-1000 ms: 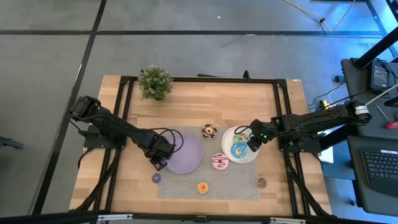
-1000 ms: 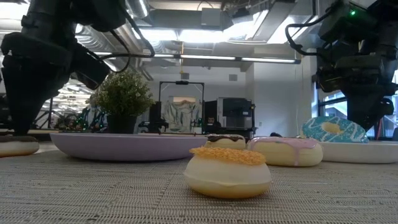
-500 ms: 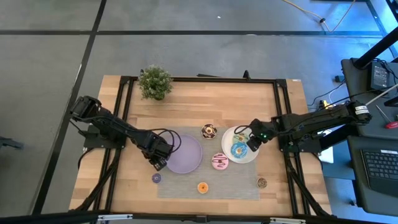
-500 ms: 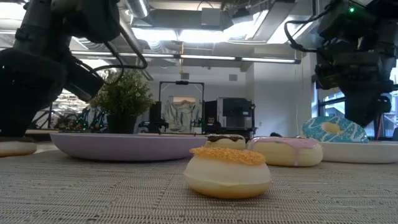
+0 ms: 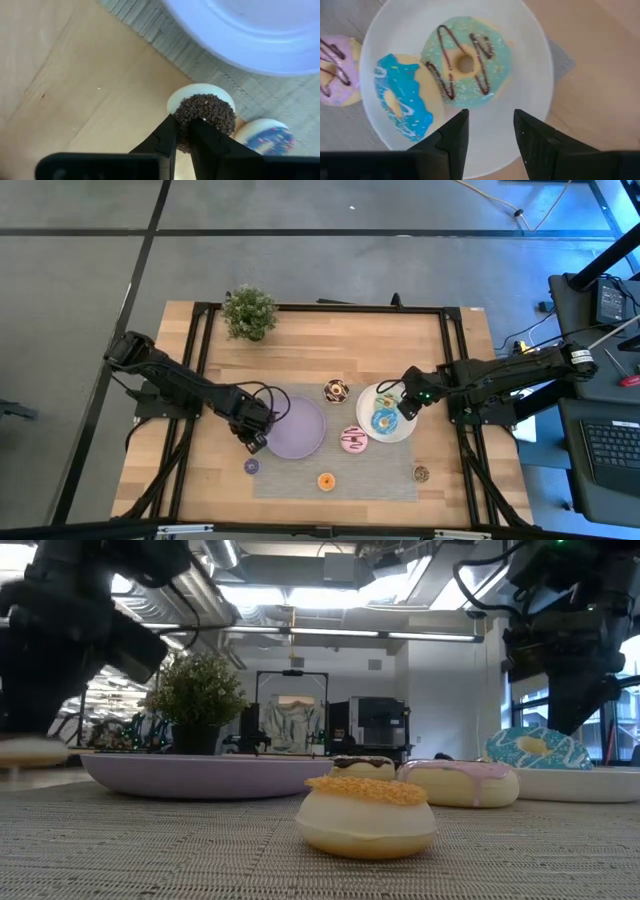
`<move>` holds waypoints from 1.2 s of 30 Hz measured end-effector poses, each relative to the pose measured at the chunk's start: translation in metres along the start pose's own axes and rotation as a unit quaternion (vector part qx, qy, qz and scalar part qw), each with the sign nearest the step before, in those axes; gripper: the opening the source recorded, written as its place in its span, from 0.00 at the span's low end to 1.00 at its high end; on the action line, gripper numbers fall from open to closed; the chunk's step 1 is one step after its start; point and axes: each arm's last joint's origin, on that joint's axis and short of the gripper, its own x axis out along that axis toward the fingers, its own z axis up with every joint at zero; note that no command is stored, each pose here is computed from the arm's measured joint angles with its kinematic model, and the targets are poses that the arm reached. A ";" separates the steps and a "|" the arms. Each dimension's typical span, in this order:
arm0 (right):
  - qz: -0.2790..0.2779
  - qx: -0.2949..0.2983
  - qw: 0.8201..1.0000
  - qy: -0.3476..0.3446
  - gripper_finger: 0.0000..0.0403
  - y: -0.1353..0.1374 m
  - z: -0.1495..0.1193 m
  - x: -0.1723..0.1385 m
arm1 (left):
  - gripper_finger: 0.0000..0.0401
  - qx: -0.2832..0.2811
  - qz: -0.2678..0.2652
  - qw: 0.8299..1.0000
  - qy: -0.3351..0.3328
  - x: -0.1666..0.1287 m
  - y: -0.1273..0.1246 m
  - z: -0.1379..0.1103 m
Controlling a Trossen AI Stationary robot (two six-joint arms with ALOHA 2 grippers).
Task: Pick & Place donuts
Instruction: Put the small dark brown donut on the purple plate
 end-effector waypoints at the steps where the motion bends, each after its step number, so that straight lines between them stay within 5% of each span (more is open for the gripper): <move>1: -0.002 0.000 1.000 0.000 0.39 0.000 0.000 -0.001 | 0.09 -0.002 -0.006 1.000 -0.007 -0.004 0.001 0.000; 6: 0.019 -0.017 1.000 -0.018 0.39 0.006 0.005 -0.005 | 0.09 -0.021 -0.037 0.996 -0.083 -0.029 0.005 0.010; 9: 0.055 -0.052 0.994 -0.085 0.39 0.016 0.015 -0.008 | 0.10 -0.018 -0.047 0.987 -0.151 -0.041 0.006 0.027; 18: 0.126 -0.107 0.946 -0.279 0.39 0.043 0.049 -0.015 | 0.07 0.016 -0.081 0.974 -0.212 -0.018 -0.002 0.078; 30: 0.132 -0.130 0.949 -0.255 0.39 0.060 0.058 0.024 | 0.08 0.014 -0.074 0.977 -0.199 -0.011 -0.005 0.088; 36: 0.177 -0.154 0.932 -0.277 0.39 0.073 0.067 0.041 | 0.08 0.001 -0.076 0.977 -0.197 -0.010 -0.005 0.088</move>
